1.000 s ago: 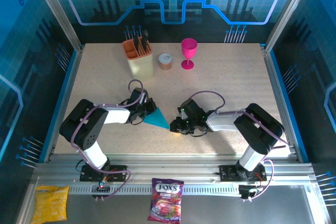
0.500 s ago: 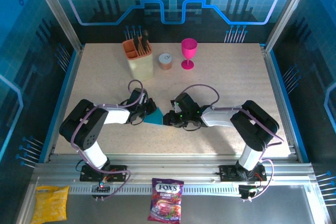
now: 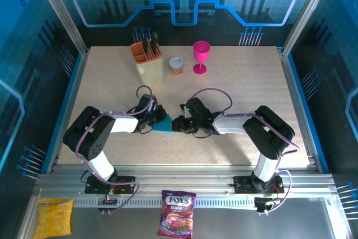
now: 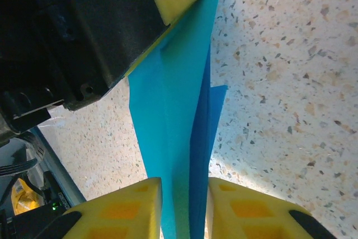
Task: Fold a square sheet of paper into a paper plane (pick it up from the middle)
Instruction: Turn over the paper at the center of the table.
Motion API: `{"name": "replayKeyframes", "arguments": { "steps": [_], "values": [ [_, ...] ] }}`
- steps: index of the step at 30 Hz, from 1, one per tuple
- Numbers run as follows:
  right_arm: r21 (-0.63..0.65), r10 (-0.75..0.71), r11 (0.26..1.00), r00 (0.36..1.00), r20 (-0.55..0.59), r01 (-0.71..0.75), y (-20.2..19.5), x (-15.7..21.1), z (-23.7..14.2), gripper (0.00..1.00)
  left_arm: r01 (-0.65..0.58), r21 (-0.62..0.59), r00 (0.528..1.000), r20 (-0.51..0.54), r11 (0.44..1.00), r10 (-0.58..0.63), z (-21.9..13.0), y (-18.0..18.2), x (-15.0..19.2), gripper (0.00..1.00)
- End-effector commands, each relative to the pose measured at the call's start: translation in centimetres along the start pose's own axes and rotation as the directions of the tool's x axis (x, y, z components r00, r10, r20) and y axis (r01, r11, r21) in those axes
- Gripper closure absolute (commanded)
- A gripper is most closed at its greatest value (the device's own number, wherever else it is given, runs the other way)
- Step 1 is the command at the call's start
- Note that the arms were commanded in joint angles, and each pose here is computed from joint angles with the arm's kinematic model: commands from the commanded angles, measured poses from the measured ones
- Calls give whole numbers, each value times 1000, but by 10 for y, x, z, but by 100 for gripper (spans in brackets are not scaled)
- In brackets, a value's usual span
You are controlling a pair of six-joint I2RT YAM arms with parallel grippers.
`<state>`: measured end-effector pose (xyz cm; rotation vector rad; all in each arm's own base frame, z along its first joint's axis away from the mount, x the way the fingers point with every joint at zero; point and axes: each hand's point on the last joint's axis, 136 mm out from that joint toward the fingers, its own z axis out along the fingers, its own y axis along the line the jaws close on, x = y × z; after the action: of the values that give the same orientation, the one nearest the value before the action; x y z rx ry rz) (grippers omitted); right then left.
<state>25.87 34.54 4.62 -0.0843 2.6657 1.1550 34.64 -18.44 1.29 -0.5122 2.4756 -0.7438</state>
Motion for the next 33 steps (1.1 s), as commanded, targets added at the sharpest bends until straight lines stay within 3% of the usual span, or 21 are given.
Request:
{"name": "replayKeyframes", "arguments": {
  "steps": [1, 5, 11, 12, 15, 19, 22, 26, 33],
  "values": [
    [-5, 24, 1000, 1000, -1, -24, -7, 6, 1, 80, -6, -180, 987, -157, 984, -23, -3, 57, 47, 100],
    [-56, 56, 997, 998, 8, -55, -7, 6, -4, 100, 1, -142, 990, -141, 990, -21, -7, 43, 38, 100],
    [-82, 76, 994, 994, 72, -70, -9, 3, -46, 100, 72, -84, 997, -13, 994, -73, -39, 27, -12, 99],
    [-65, 70, 996, 993, 90, -65, -11, 1, -59, 100, 98, -66, 995, 16, 993, -98, -48, 27, -23, 95],
    [60, 20, 998, 991, 134, -28, -17, -2, -102, 100, 132, -19, 989, 64, 991, -131, -71, 21, -40, 89],
    [363, -116, 931, 978, 174, 46, -31, -10, -174, 100, 125, 51, 990, 63, 991, -128, -94, 5, -39, 74],
    [570, -208, 819, 961, 180, 70, -41, -18, -224, 100, 122, 104, 990, 58, 987, -128, -106, -4, -32, 67],
    [786, -302, 614, 943, 141, 79, -58, -24, -269, 100, 109, 107, 990, 80, 988, -118, -118, -4, -28, 60],
    [957, -338, 250, 939, -59, 150, -80, -23, -270, 100, 134, 52, 988, 74, 990, -137, -132, 5, -21, 55]
  ]
}}
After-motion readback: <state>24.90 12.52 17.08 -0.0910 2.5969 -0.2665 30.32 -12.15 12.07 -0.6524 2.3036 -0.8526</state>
